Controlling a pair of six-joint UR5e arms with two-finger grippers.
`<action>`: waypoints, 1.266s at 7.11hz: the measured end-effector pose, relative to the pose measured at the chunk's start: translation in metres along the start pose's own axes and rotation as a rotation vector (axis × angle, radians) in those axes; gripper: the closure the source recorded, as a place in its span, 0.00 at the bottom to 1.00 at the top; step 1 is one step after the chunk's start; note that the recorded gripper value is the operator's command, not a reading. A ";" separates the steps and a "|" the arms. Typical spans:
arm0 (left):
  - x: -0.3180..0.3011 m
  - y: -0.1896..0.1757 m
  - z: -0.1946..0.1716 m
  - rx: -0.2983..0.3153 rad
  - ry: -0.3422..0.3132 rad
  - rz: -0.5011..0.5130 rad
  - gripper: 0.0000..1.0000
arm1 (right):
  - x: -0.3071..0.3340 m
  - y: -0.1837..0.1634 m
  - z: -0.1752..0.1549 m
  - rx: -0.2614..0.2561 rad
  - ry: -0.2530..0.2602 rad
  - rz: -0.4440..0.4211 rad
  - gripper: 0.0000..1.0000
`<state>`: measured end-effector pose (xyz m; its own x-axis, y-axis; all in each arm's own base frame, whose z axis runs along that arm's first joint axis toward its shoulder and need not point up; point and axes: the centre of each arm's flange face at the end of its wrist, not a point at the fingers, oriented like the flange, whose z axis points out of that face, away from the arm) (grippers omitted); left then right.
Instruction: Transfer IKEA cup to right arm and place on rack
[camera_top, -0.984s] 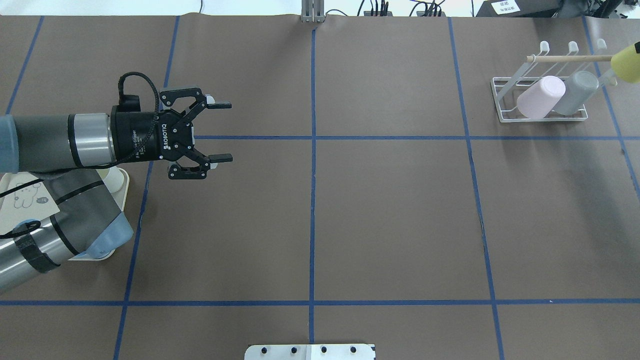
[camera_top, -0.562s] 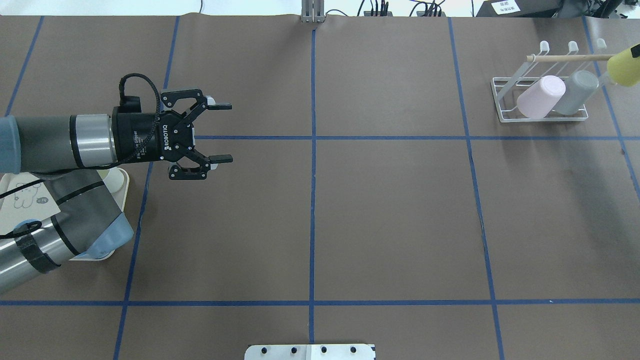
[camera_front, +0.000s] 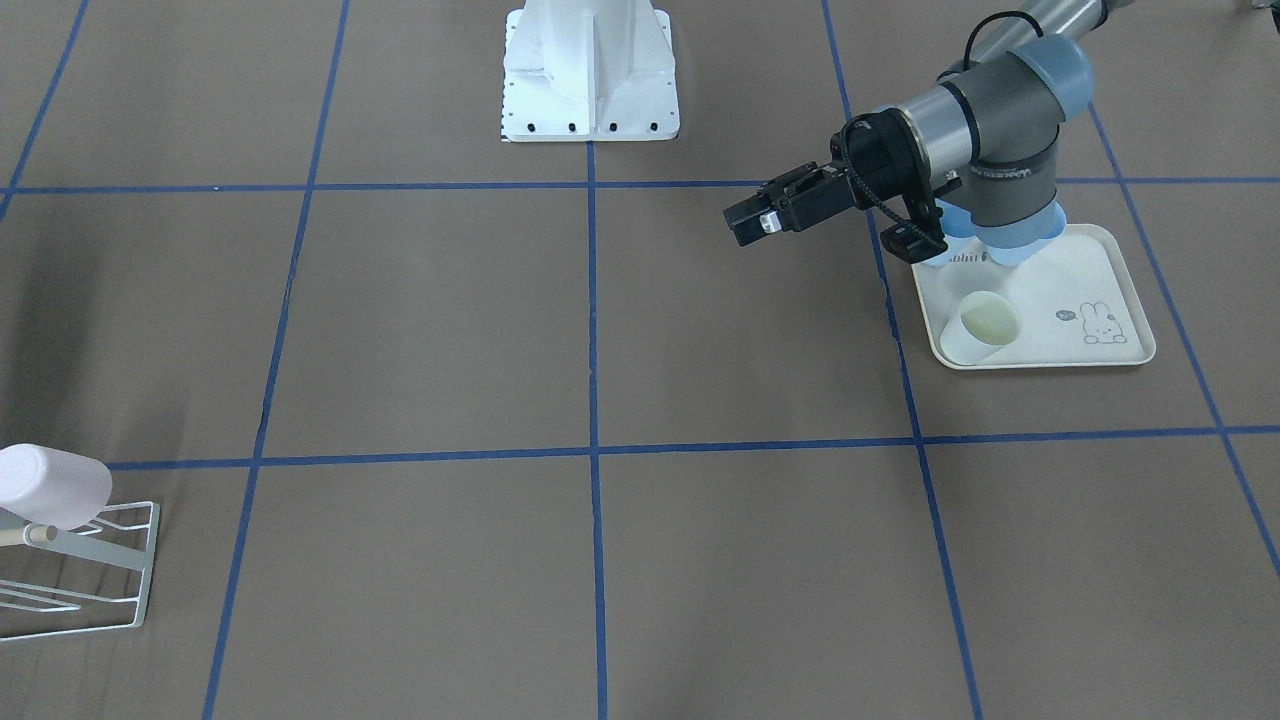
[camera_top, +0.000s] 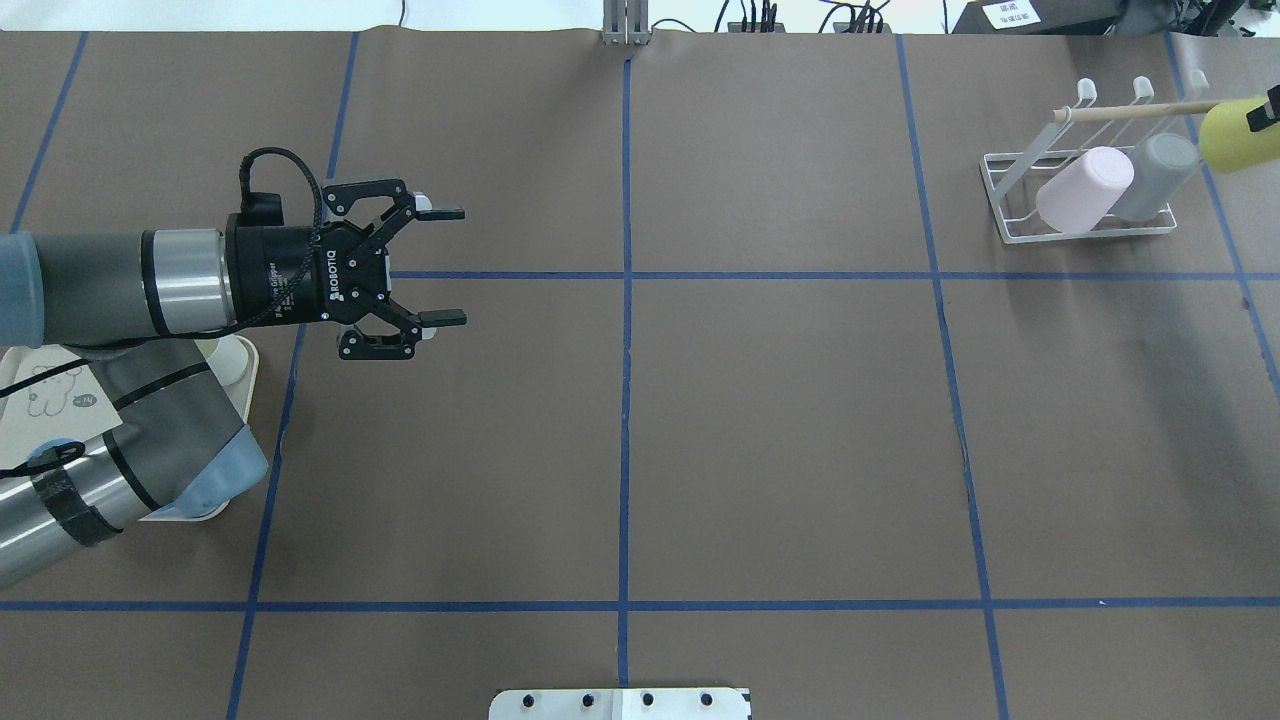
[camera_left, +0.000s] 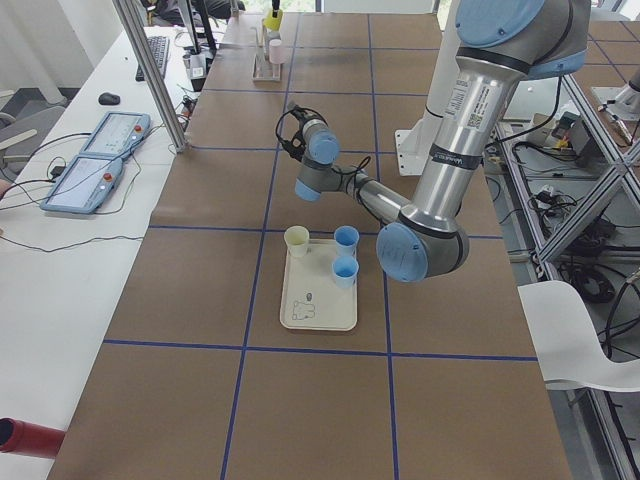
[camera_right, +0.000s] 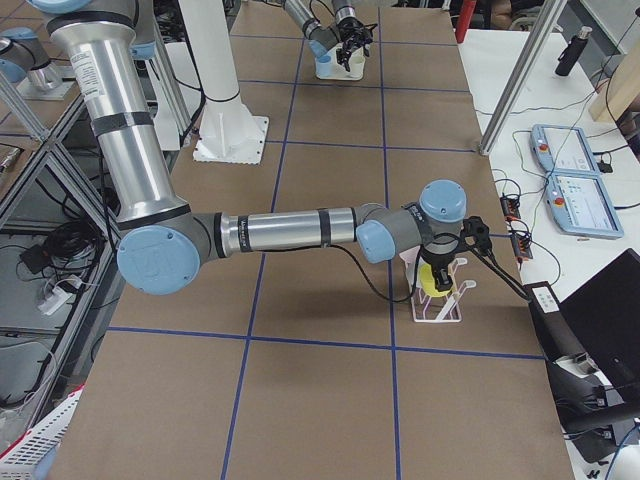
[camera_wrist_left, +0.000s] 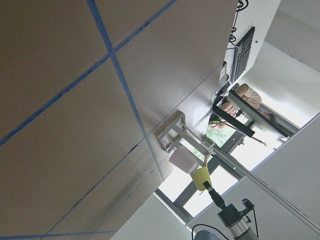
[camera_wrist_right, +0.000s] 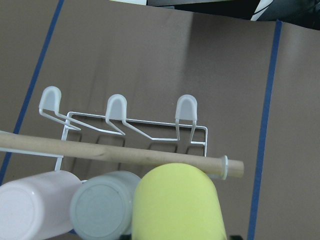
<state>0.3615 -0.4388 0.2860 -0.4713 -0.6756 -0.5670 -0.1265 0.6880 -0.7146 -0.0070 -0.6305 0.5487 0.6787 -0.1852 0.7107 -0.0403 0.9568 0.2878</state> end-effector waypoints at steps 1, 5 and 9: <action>0.000 0.000 0.000 0.000 -0.001 -0.001 0.00 | -0.001 0.000 0.000 -0.001 -0.003 0.000 0.67; -0.002 -0.002 0.003 0.003 -0.004 -0.003 0.00 | 0.004 0.012 0.004 -0.013 -0.014 0.005 0.67; -0.001 -0.004 0.008 0.004 -0.004 -0.004 0.00 | 0.011 0.015 0.013 -0.034 -0.027 0.014 0.68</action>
<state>0.3695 -0.4429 0.2862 -0.4672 -0.6794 -0.5659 -0.1252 0.6844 -0.7183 -0.0094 -0.6211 0.5688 0.6580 -0.1775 0.7318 -0.0243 0.9663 0.2562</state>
